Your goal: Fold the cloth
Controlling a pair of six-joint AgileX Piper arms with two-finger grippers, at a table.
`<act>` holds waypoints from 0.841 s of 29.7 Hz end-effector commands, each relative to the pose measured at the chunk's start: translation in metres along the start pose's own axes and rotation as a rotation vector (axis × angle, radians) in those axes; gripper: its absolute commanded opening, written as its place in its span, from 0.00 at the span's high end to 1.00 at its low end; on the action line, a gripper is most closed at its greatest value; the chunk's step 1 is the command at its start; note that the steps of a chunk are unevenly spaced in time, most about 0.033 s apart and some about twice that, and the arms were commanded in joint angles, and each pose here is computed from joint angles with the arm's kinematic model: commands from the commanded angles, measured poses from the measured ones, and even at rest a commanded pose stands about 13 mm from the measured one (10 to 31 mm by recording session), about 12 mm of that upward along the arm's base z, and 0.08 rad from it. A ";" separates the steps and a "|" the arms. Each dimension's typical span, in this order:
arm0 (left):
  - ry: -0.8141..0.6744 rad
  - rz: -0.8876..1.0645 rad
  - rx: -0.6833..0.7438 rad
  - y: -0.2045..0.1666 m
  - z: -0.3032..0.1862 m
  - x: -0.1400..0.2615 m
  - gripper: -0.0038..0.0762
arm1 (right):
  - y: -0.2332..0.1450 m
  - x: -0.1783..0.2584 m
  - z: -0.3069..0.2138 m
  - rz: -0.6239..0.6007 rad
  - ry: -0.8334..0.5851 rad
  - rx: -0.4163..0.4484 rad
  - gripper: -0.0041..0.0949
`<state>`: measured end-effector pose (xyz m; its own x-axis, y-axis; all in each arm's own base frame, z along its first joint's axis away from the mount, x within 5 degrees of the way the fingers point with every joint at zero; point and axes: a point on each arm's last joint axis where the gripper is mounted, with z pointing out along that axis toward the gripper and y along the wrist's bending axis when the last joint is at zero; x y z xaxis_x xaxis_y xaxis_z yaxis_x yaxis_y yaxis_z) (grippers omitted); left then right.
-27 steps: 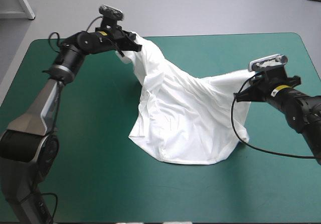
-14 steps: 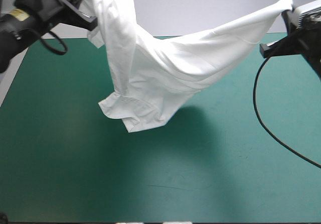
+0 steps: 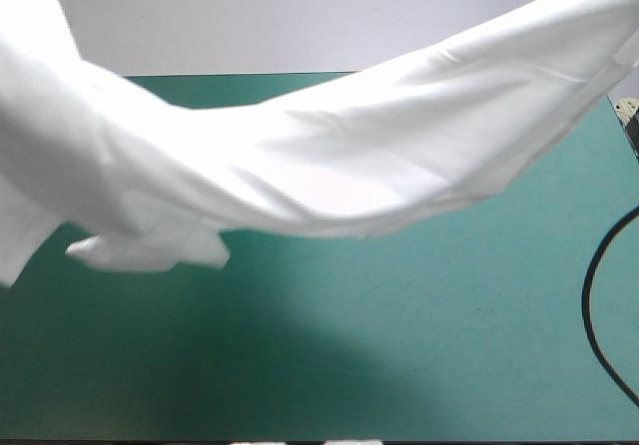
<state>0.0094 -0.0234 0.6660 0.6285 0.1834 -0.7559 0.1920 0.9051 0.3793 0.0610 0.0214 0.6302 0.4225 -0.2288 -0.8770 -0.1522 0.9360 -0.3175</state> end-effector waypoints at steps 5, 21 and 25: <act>0.147 -0.059 0.040 -0.002 0.020 0.025 0.93 | 0.011 0.013 0.002 0.062 0.108 -0.115 0.96; 0.691 -0.263 0.170 -0.050 0.103 0.238 0.93 | 0.057 0.175 0.047 0.237 0.582 -0.260 0.96; 0.783 -0.284 0.149 -0.065 0.119 0.308 0.93 | 0.069 0.235 0.069 0.245 0.707 -0.259 0.96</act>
<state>0.2582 -0.0704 0.4755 -0.2294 0.2873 -0.9300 0.4563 0.8757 0.1580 0.1885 0.0506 0.4359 -0.3451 -0.2545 -0.9034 -0.4464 0.8912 -0.0805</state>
